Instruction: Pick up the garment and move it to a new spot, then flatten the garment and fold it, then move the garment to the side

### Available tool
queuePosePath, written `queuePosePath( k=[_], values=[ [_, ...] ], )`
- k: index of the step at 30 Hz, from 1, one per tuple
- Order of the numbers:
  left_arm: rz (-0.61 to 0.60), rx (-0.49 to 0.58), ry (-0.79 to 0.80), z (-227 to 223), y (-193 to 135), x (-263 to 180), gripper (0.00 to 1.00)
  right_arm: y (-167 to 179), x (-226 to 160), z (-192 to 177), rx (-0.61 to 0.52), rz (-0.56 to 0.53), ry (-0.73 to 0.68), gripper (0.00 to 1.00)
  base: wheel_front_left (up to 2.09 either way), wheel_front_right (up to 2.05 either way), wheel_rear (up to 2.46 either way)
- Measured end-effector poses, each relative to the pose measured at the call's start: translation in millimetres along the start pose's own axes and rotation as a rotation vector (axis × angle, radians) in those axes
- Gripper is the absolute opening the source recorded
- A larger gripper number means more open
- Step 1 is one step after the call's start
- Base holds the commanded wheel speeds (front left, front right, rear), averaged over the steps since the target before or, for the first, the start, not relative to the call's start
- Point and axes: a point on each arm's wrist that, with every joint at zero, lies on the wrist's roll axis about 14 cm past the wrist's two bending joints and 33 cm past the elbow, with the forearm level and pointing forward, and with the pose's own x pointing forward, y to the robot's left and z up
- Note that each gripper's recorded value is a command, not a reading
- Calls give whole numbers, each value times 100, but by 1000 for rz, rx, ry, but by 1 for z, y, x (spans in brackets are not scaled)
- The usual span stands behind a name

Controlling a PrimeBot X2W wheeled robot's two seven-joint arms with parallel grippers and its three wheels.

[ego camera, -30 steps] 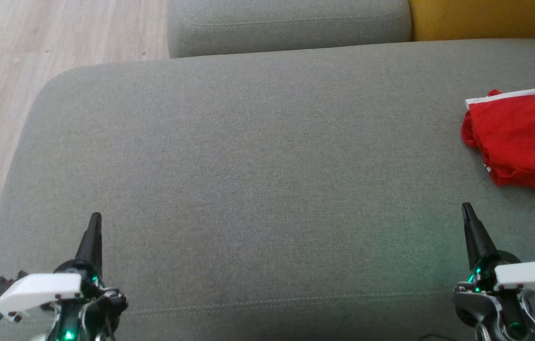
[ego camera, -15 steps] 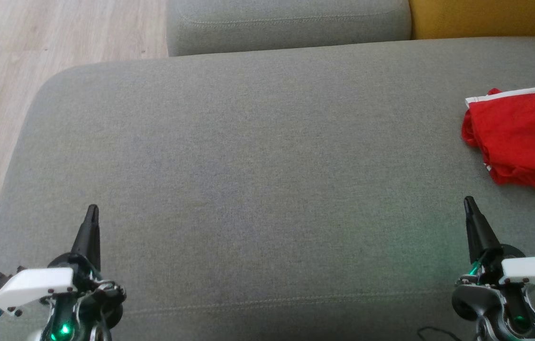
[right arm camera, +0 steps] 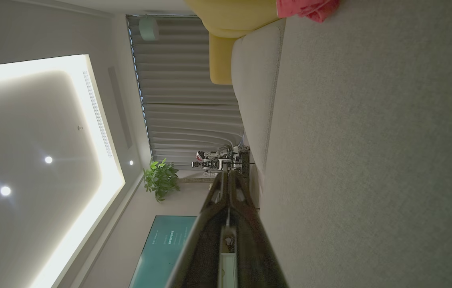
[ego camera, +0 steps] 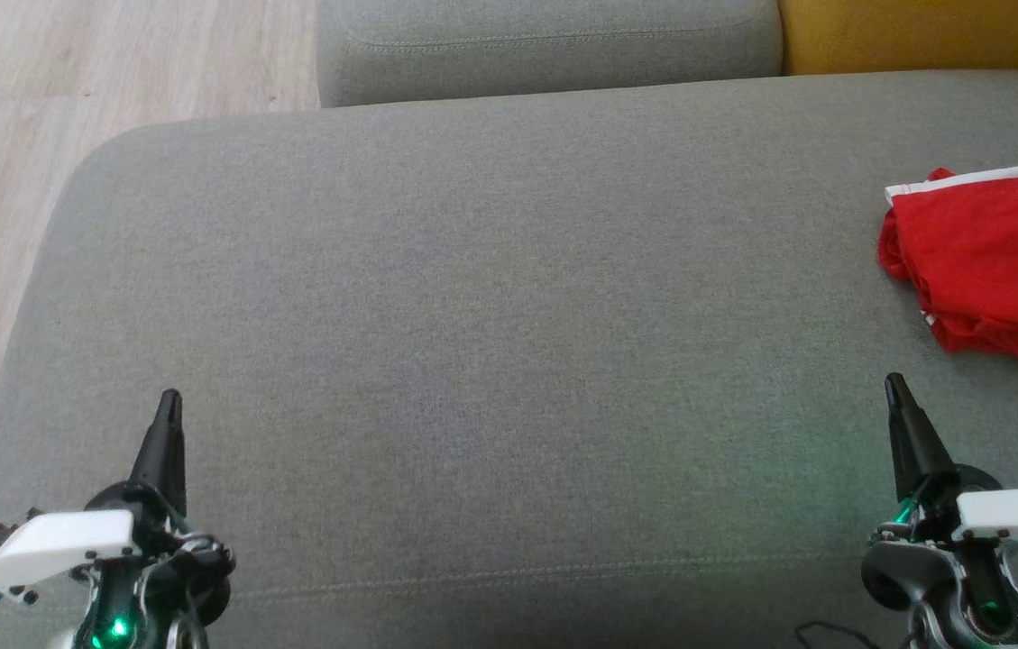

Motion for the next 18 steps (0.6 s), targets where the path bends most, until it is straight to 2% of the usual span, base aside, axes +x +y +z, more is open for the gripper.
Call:
queuePosePath(
  k=[18],
  values=[
    [0,-1,-2,0,0,0,0,0,0,0,0,0,3,0,0,0,0]
  ],
)
